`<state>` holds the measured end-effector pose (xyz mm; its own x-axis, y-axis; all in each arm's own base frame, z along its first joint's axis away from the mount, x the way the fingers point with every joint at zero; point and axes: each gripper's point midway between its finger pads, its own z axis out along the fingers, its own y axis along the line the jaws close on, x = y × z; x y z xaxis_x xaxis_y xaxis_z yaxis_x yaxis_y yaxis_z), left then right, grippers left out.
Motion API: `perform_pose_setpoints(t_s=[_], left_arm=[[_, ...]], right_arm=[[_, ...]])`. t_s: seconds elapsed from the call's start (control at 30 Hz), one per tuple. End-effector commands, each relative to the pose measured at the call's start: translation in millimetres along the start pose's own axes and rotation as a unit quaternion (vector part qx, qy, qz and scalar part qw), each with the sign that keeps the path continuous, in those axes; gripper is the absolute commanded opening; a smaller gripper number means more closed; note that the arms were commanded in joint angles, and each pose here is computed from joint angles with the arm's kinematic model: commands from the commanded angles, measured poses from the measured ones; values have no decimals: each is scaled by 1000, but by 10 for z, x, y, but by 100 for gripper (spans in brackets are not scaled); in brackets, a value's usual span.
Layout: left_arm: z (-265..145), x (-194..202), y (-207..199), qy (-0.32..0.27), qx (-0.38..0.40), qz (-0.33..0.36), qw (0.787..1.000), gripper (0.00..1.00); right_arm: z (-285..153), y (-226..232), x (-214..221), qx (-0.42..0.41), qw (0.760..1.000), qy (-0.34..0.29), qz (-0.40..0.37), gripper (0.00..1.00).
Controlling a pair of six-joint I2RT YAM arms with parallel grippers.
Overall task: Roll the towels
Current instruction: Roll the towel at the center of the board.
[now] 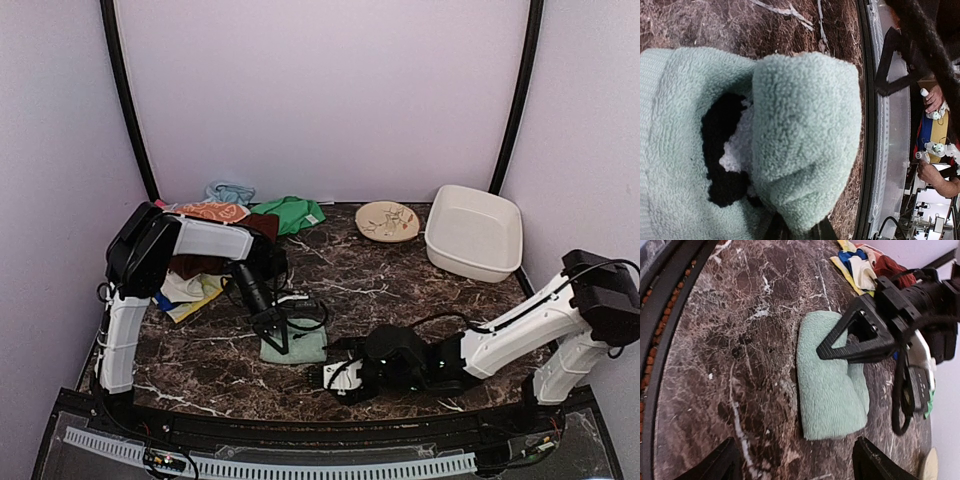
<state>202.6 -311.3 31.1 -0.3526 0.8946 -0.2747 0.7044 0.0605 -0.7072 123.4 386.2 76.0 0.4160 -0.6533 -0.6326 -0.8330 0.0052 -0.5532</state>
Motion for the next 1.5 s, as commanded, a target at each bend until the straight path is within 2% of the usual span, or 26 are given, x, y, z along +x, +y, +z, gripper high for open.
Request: perform_pose_setpoints(t_s=[0.0,0.2,0.37,0.47,0.6,0.7,0.73,0.93,1.17,1.33,1.47], left_arm=[[233,368,417,85,-44,-18,995,0],[223,345,433,85,-44,-16,995,0],[210,336,435,87,-46,-9,995,0],[212,347,420,89,-43,-7,995,4],[145,289,396,70,-46,5,996,24],[-34,160,332,25,-61,24,997,48],[-129,132,329,8,-71,26,997,49],[-601,199,300,-76,-133,23,988,51],[-1111,383,182,-152,-239,44,958,51],[-1190,403,-97,-177,-279,105,938,51],[-1021,359,-250,-153,-297,148,931,50]], right_arm=[[363,-162,-263,35,995,-13,-93,76],[799,-189,-177,12,994,-1,-104,68],[982,-266,25,2,996,19,-83,61],[1041,-246,177,-12,997,42,-67,57],[1070,-177,372,-42,996,75,-28,44],[1072,-113,473,-73,993,94,10,31],[1065,-89,503,-81,992,99,18,27],[1017,4,642,-110,984,117,69,17],[1012,79,717,-163,970,123,132,12],[1049,43,735,-217,948,126,196,7],[1076,-45,755,-267,918,134,262,6]])
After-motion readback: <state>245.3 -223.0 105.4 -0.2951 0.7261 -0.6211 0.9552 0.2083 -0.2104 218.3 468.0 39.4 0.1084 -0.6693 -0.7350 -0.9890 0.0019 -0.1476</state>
